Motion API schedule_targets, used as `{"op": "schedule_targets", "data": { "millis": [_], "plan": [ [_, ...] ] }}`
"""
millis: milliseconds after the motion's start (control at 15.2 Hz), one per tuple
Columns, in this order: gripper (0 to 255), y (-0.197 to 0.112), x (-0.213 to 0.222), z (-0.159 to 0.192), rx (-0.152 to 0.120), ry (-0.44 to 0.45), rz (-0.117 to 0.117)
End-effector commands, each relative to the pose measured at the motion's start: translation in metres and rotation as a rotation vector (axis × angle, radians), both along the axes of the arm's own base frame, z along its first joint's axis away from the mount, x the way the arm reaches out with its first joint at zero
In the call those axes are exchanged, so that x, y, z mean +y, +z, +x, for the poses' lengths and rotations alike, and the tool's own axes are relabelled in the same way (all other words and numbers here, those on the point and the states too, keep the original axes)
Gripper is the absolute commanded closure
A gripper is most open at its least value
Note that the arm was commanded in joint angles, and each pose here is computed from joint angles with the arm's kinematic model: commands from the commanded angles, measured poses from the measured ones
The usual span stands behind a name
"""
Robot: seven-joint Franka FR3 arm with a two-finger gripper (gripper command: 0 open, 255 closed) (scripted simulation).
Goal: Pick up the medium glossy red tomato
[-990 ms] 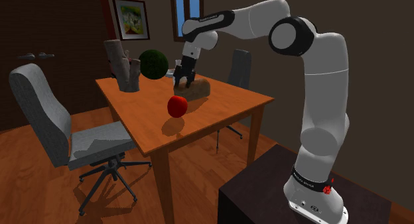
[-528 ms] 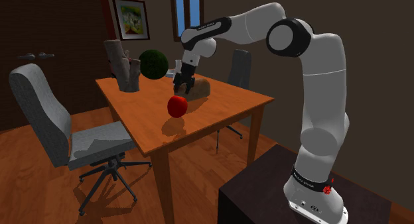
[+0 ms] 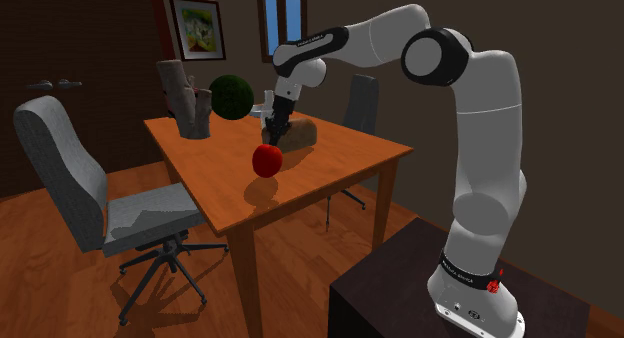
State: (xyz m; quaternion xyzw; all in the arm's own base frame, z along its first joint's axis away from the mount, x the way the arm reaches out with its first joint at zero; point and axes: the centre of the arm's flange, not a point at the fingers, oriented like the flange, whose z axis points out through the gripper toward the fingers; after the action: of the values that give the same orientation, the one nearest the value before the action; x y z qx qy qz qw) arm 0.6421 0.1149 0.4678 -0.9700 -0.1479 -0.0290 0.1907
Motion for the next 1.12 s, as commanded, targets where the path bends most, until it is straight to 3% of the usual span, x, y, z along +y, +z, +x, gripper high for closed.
{"op": "schedule_targets", "data": {
  "millis": [0,1056],
  "plan": [
    [255,-0.001,0.0,0.0,0.001,0.0,0.0],
    [255,0.073,0.001,0.0,0.001,0.0,0.0]
  ]
}}
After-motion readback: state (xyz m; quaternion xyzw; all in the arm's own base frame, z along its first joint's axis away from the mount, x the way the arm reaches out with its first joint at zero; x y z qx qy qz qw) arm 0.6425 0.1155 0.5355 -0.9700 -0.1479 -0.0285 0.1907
